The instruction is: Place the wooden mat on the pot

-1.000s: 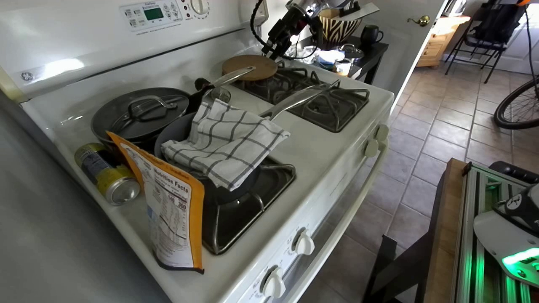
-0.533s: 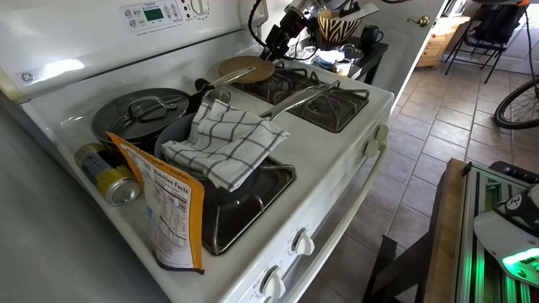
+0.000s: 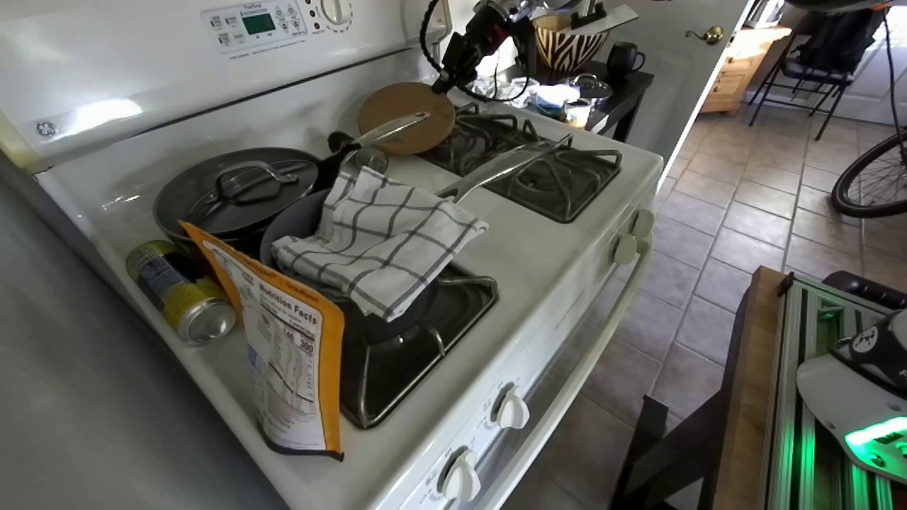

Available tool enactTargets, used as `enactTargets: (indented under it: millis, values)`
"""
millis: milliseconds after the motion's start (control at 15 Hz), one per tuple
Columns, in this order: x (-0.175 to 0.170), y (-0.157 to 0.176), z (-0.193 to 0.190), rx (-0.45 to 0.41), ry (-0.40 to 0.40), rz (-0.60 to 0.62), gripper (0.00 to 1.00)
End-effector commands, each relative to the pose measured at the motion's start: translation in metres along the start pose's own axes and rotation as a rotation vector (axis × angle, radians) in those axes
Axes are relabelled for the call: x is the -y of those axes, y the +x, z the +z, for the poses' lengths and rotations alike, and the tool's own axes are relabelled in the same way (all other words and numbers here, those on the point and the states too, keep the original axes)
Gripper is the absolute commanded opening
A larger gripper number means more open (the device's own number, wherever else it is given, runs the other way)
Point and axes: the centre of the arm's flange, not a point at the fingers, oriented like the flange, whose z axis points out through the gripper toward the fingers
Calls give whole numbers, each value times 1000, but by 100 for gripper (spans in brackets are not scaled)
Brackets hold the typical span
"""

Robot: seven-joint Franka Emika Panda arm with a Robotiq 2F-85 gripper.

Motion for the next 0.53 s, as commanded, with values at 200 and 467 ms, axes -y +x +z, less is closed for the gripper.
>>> enactTargets:
  millis: [200, 467]
  values:
    - [24, -3, -45, -101, 101, -44, 2]
    - [29, -24, -76, -71, 177, -35, 2]
